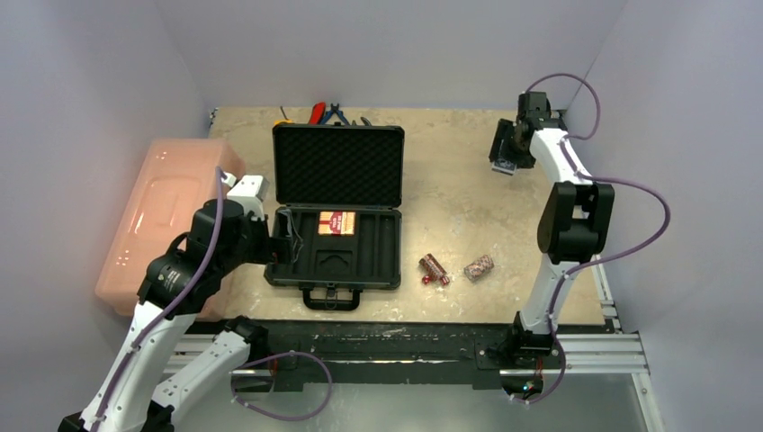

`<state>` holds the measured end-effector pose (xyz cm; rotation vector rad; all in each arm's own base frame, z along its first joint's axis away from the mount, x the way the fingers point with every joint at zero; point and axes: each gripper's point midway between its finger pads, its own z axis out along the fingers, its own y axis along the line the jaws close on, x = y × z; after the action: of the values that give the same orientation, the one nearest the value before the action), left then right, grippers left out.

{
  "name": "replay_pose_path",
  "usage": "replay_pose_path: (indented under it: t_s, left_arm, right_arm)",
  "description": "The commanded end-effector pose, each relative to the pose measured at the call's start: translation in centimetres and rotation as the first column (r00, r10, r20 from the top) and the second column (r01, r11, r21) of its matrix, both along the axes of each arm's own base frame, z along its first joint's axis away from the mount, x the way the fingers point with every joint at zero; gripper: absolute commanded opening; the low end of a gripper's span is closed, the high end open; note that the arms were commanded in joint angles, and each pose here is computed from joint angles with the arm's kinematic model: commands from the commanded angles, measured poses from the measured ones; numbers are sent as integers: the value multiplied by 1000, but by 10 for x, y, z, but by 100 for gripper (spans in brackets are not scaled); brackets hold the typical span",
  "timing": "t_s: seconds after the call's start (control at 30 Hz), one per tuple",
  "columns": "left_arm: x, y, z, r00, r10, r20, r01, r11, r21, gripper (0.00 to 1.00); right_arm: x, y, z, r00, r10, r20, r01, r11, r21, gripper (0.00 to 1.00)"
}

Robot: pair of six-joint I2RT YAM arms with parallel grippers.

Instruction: Pack up texas hold em set

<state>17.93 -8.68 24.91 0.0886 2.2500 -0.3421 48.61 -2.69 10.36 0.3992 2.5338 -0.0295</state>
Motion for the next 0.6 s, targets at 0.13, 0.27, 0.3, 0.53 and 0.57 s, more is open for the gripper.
replay_pose_path:
  t_s: [0.13, 0.27, 0.3, 0.53, 0.57]
  left_arm:
    - [-2, 1, 10, 999, -11, 36, 11, 1000, -5, 100]
    - [-1, -1, 11, 999, -23, 37, 24, 1000, -4, 100]
    - [0, -1, 12, 999, -24, 37, 25, 1000, -2, 100]
    - [3, -4, 20, 998, -34, 53, 34, 999, -4, 100]
    - [3, -4, 20, 998, -36, 52, 36, 999, -3, 100]
  right_arm:
    - [0, 14, 87, 965, 128, 230, -131, 991, -2, 13]
    - [-7, 22, 110, 944, 162, 286, -169, 986, -2, 0]
    - [-8, 23, 115, 940, 168, 296, -175, 985, -3, 0]
    - [-20, 40, 140, 905, 225, 361, -247, 969, 15, 0]
    - [-21, 43, 144, 898, 234, 373, -259, 966, 18, 0]
